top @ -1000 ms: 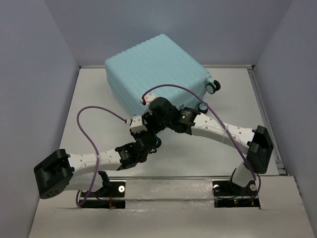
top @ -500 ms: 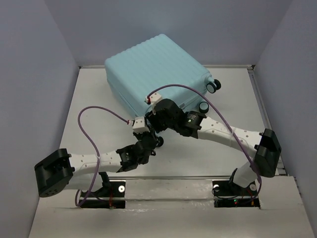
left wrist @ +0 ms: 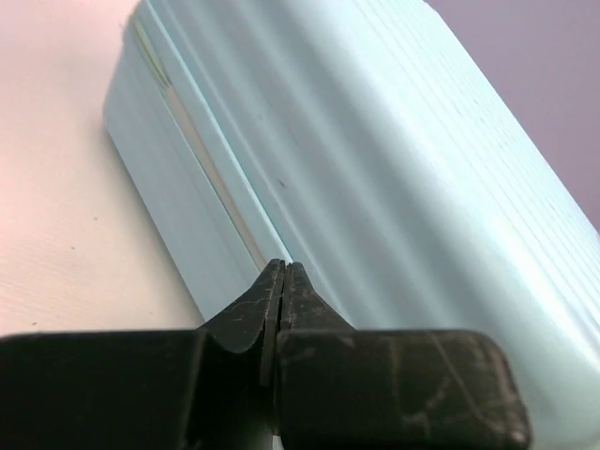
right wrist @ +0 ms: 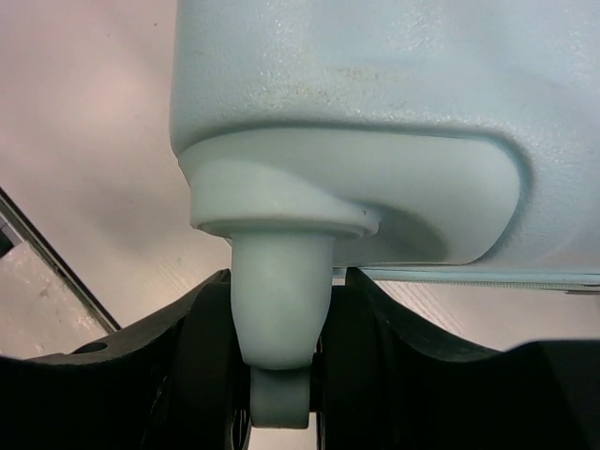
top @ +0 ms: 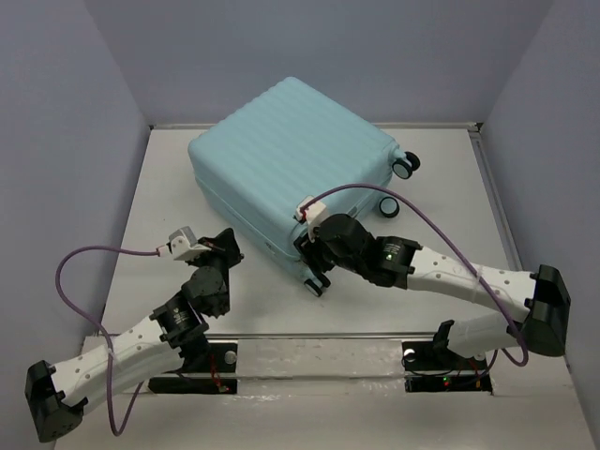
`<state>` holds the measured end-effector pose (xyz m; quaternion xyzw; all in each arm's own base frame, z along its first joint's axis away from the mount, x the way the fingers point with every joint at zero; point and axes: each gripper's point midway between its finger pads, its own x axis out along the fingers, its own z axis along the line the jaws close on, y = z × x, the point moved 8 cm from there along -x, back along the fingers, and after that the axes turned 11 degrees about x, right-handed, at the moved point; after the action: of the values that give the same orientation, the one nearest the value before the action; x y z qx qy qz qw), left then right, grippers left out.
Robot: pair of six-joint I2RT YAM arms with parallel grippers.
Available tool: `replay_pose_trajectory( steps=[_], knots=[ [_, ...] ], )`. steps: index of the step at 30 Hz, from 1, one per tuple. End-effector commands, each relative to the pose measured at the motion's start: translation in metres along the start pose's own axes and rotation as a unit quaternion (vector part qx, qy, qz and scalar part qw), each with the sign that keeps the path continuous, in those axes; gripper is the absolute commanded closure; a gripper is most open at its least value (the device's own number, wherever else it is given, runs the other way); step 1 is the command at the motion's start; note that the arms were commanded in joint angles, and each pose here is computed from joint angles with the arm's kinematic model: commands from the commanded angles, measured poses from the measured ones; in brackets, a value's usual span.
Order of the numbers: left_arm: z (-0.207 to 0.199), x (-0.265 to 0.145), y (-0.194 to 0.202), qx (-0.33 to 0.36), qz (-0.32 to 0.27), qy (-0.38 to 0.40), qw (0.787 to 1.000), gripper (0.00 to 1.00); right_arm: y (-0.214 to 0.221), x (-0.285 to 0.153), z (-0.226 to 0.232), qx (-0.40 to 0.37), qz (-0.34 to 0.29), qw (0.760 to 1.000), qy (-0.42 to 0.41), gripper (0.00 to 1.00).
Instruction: Pack the luggage
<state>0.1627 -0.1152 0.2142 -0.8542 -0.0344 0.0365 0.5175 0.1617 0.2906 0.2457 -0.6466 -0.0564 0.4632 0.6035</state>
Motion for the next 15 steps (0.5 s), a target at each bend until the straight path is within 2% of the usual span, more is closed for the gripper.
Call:
replay_pose_trajectory(
  steps=[1,3,4,5,7,12,15],
  knots=[
    [0.034,0.002,0.008,0.022,-0.013,-0.067,0.997,0.94,-0.026,-0.03,0.016,0.016,-0.09,0.993,-0.069,0.93],
    [0.03,0.005,0.002,0.013,-0.014,-0.044,0.999,0.94,-0.017,-0.032,0.01,0.023,-0.083,0.994,-0.072,0.93],
    [0.029,0.004,0.007,0.036,0.002,-0.023,0.999,0.94,-0.015,-0.031,0.011,0.022,-0.078,0.994,-0.078,0.93],
    [0.014,0.003,0.006,0.032,0.014,0.038,0.999,0.94,-0.013,-0.027,0.013,0.02,-0.069,0.994,-0.085,0.93],
    [0.002,0.005,0.016,0.039,0.044,0.071,0.996,0.94,-0.018,-0.023,0.017,0.02,-0.069,0.994,-0.087,0.93],
    [-0.038,-0.008,0.029,0.013,0.109,0.223,0.969,0.94,-0.024,-0.024,0.014,0.023,-0.083,0.994,-0.068,0.93],
    [-0.054,-0.016,0.03,0.009,0.134,0.288,0.948,0.94,-0.021,-0.038,-0.009,0.038,-0.102,0.994,-0.032,0.93]
  ],
)
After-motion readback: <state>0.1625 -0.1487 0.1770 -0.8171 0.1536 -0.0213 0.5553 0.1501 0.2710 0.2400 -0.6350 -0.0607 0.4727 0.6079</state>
